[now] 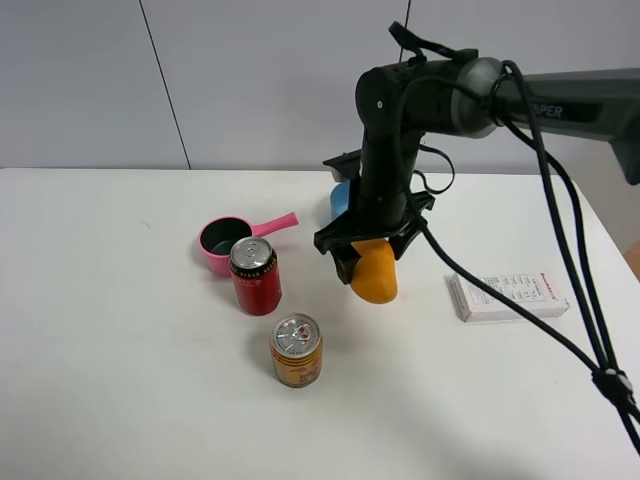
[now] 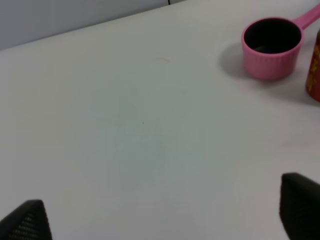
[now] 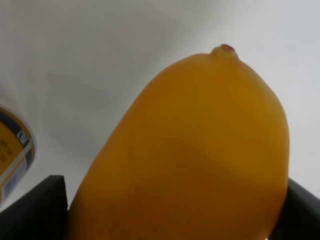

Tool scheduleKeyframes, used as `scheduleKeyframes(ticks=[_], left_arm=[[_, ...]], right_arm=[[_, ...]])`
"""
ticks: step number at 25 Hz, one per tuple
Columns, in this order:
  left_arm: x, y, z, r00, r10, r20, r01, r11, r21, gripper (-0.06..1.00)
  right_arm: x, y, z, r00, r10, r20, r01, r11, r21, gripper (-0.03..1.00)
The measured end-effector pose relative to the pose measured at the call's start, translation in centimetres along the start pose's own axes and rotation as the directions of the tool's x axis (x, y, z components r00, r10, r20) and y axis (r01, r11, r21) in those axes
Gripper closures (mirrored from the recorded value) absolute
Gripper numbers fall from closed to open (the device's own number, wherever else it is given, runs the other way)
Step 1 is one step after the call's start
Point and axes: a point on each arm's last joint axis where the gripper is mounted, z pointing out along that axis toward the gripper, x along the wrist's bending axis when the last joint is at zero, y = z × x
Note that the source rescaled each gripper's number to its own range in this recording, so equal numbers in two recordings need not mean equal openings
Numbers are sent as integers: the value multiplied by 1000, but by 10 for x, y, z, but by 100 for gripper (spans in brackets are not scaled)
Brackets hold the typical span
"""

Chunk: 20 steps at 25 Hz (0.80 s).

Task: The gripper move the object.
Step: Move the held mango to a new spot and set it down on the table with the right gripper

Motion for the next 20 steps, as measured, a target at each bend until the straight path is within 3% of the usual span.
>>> scheduleKeyframes(ticks=[11, 20], left_arm=[[0, 0, 0, 1000, 0, 0, 0, 1000, 0, -6], [0, 0, 0, 1000, 0, -1, 0, 1000, 0, -6]], right_arm=[[16, 17, 45, 998, -61, 1, 61, 997, -51, 95], [15, 25, 59, 996, -81, 30, 83, 991, -101, 95]])
